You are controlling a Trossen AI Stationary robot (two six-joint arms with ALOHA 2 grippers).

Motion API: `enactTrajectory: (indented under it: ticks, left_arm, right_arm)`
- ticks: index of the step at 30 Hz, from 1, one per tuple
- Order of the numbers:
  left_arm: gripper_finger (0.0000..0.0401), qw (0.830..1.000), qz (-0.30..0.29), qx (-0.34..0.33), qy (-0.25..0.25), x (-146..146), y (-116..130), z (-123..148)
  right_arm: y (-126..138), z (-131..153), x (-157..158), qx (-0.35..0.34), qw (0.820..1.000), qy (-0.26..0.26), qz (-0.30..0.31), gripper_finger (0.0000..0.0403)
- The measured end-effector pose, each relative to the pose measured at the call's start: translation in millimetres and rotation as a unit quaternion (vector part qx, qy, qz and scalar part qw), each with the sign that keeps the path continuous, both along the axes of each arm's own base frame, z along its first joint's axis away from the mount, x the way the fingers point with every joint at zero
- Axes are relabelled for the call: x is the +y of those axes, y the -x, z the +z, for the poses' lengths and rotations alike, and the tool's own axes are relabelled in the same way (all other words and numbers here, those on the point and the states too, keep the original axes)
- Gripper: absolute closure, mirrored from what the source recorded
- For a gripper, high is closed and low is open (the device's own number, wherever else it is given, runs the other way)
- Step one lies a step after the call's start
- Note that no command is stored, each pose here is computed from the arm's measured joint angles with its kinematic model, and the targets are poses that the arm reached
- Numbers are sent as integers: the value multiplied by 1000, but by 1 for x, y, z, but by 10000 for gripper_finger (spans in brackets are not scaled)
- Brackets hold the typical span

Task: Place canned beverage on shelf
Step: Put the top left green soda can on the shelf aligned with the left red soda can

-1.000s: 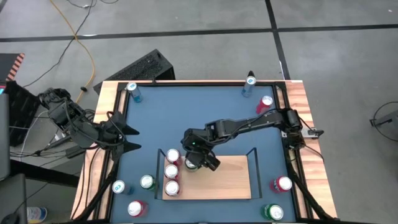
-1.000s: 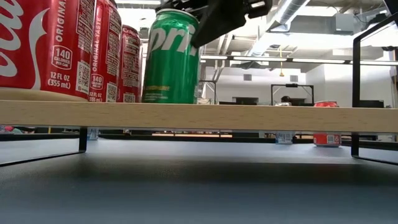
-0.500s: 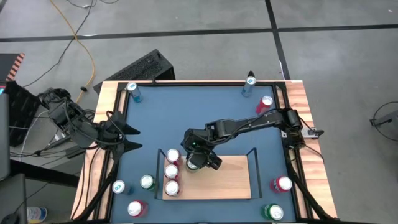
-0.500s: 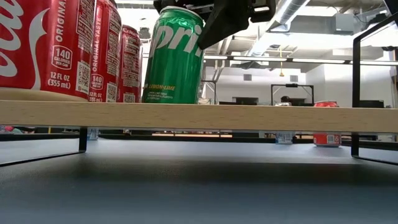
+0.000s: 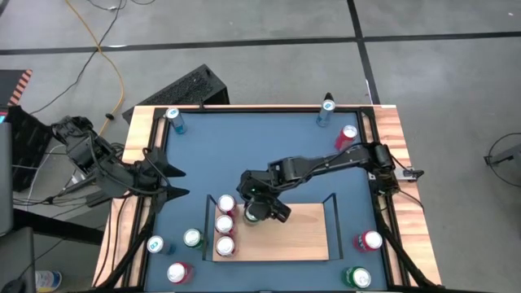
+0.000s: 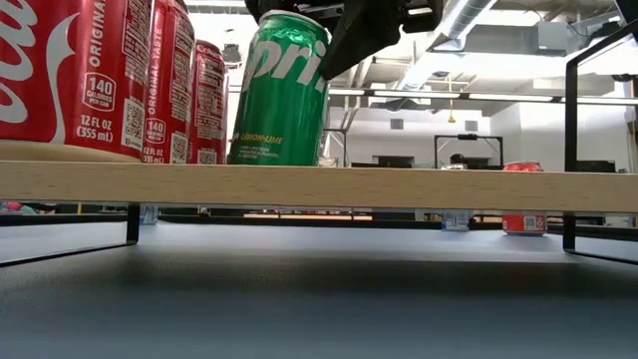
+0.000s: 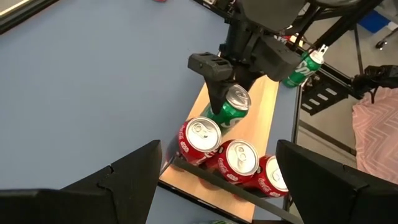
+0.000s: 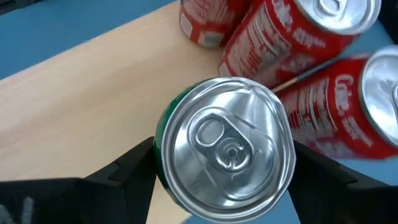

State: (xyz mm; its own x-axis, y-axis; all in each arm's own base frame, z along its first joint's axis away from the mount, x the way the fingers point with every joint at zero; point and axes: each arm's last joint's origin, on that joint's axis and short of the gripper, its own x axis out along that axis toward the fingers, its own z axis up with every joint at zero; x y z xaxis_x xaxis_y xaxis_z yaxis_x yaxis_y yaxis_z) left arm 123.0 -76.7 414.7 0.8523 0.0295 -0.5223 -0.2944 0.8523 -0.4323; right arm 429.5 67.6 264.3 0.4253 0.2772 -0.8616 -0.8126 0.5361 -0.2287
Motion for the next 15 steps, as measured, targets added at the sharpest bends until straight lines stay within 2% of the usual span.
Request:
enactTrajectory:
  ticks: [9, 15]
  left_arm:
    - [99, 1000, 0, 0, 0, 0, 0, 0]
    - [99, 1000, 0, 0, 0, 0, 0, 0]
  right_arm:
    - [-1, 9, -4, -5, 1000, 10, -13, 107]
    - [-1, 10, 1, -9, 1000, 11, 3, 107]
